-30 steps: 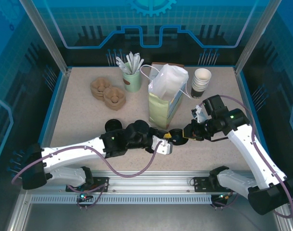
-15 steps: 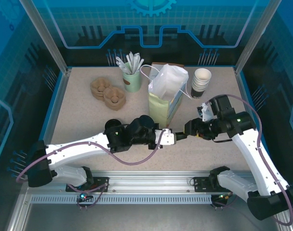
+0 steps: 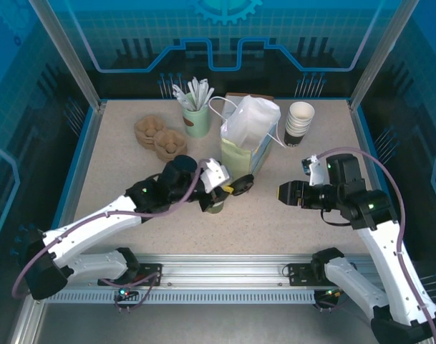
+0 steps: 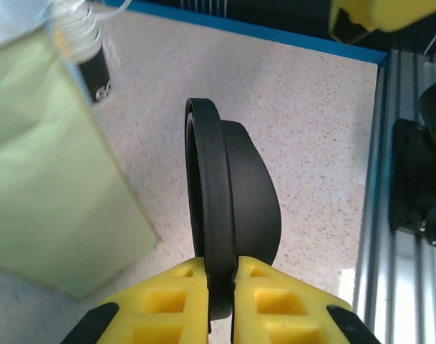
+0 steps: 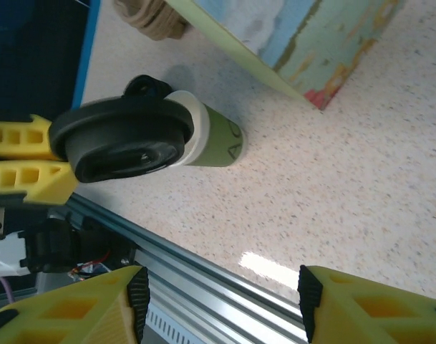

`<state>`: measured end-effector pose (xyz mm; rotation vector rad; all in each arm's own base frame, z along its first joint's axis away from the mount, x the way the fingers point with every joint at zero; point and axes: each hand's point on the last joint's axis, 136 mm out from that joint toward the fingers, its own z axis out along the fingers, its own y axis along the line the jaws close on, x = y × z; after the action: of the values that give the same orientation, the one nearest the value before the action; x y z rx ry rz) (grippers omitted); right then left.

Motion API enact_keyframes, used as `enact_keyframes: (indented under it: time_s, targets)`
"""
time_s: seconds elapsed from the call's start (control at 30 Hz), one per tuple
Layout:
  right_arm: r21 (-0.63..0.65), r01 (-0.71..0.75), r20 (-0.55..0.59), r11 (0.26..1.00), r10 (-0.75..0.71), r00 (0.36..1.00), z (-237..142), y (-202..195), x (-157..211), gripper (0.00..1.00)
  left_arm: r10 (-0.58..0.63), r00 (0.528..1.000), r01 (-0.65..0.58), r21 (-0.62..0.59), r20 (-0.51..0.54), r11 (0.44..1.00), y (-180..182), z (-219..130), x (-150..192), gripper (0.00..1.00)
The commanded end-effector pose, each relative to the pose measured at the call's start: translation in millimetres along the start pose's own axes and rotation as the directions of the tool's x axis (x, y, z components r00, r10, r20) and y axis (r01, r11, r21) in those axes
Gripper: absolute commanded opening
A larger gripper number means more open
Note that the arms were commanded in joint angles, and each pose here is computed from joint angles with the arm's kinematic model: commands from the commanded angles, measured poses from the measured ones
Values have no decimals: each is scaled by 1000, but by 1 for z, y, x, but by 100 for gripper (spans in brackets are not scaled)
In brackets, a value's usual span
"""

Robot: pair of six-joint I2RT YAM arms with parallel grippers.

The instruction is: Pack the takeout coffee

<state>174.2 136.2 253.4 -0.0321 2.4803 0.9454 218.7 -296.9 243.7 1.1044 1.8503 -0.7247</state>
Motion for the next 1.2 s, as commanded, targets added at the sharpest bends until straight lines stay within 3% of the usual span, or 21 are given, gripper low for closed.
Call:
enact_keyframes:
  time_s: [0.0, 0.2, 0.37, 0.67, 0.83, 1.17]
  targets:
    - [-107, 13, 44, 994, -9, 999, 10, 12, -11, 58, -244, 966, 250, 73, -86, 965, -5, -17, 16, 13]
    - [-124, -18, 23, 992, 21, 1000, 35, 8, -9, 57, -482, 870, 490, 74, -104, 868, 16, -37, 26, 13]
    - [-127, -43, -67, 991, 35, 997, 73, 6, 6, 56, -638, 763, 646, 78, -109, 759, 33, -48, 31, 15]
    - [-111, 22, -105, 994, -34, 994, 117, 25, 17, 55, -813, 572, 820, 103, -111, 563, 53, -53, 31, 16]
    - [-127, 21, -109, 992, -35, 993, 135, 33, 17, 54, -832, 540, 841, 120, -128, 527, 51, -53, 27, 16]
    - [-156, 51, -67, 986, -63, 996, 148, 43, 16, 54, -877, 442, 896, 128, -187, 424, 50, -36, 58, 16]
